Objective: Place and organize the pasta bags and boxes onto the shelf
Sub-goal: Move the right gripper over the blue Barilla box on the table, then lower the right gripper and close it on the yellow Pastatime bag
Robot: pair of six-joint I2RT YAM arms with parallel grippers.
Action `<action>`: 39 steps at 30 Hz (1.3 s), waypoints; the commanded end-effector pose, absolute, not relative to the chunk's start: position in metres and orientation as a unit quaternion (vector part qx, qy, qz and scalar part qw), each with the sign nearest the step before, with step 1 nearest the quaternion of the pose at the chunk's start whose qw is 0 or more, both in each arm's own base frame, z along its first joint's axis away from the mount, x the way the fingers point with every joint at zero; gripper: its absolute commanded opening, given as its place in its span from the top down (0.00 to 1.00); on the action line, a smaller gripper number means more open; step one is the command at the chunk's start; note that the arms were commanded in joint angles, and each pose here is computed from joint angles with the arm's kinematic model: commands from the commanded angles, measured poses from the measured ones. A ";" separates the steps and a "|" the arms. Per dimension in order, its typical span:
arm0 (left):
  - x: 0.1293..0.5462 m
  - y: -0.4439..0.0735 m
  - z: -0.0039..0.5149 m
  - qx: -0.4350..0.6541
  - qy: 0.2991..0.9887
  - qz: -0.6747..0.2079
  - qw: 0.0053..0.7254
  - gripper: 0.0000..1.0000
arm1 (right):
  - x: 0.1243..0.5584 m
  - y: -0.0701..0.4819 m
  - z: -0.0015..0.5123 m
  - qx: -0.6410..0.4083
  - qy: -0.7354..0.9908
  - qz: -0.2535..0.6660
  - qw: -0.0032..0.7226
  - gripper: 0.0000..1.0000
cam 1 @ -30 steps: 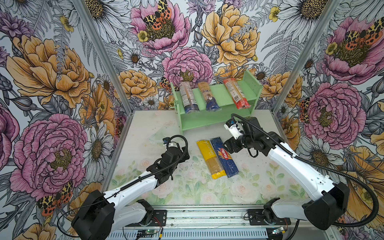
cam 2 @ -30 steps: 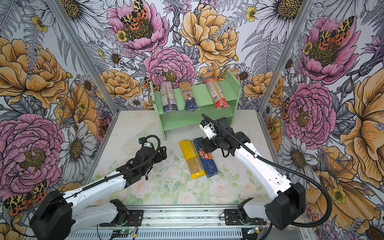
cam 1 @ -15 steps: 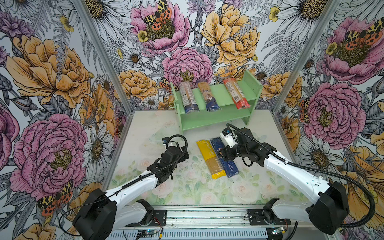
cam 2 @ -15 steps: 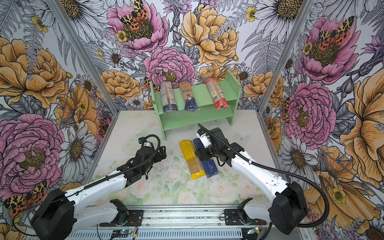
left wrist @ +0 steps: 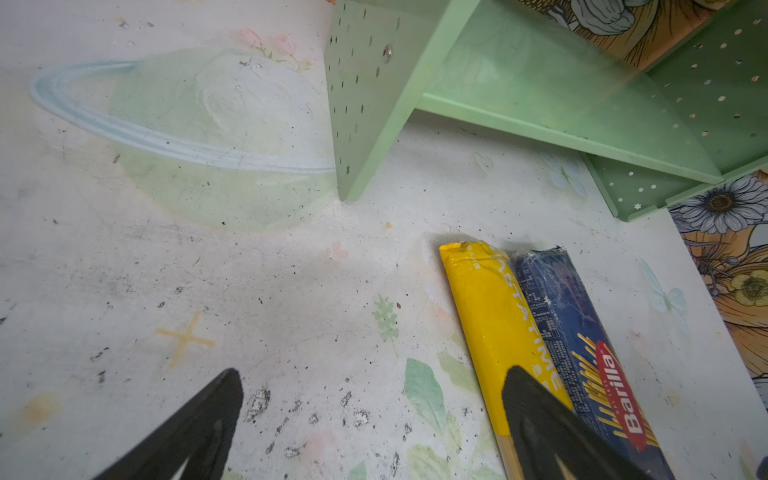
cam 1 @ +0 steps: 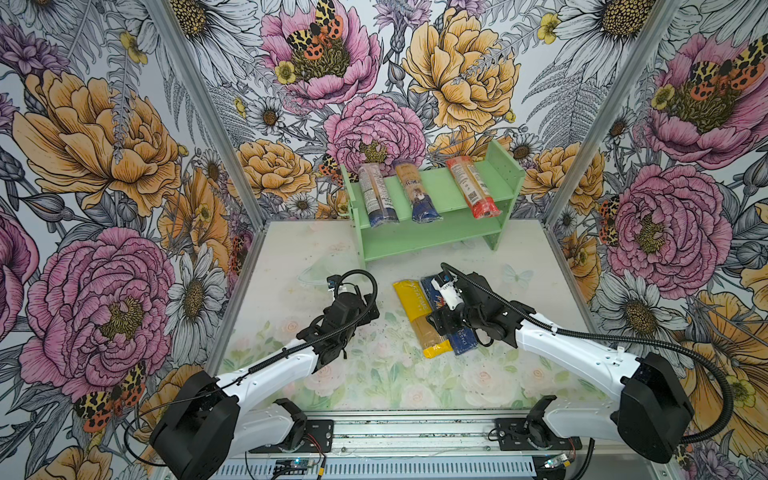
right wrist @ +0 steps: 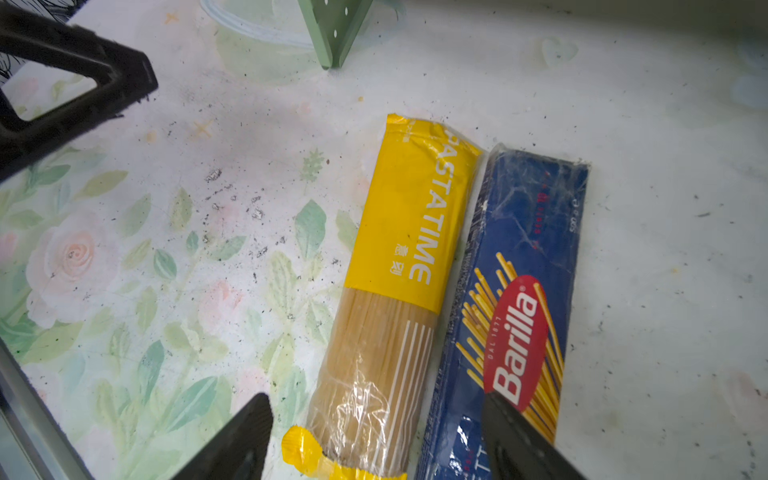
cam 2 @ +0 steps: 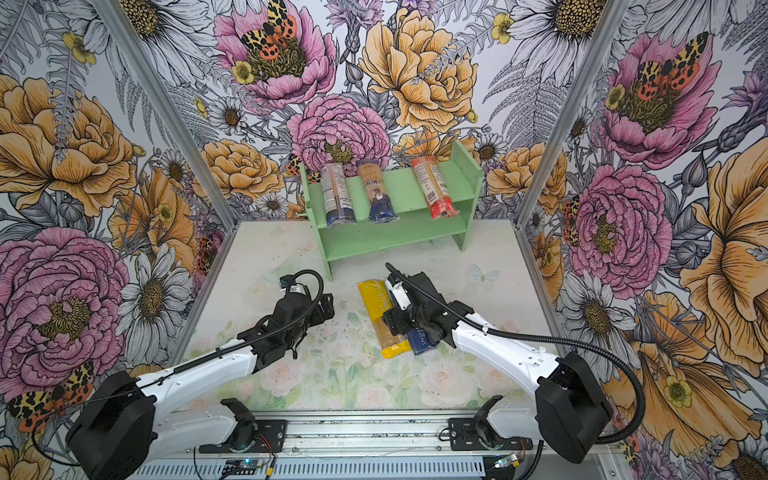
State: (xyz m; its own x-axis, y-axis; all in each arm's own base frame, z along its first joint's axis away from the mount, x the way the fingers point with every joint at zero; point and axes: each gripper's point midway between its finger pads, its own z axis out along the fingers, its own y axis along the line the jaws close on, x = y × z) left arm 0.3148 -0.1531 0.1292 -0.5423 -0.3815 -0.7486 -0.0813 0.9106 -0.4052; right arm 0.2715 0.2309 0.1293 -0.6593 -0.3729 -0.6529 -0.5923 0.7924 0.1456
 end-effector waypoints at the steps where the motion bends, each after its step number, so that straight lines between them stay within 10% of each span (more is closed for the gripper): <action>1: 0.314 -0.155 0.128 -0.134 0.861 -0.173 0.459 0.01 | 0.276 0.236 0.124 -0.251 0.894 0.177 0.327 0.19; 39: 0.311 -0.160 0.128 -0.132 0.867 -0.177 0.446 0.01 | 0.250 0.231 0.044 -0.214 0.921 0.134 0.296 0.19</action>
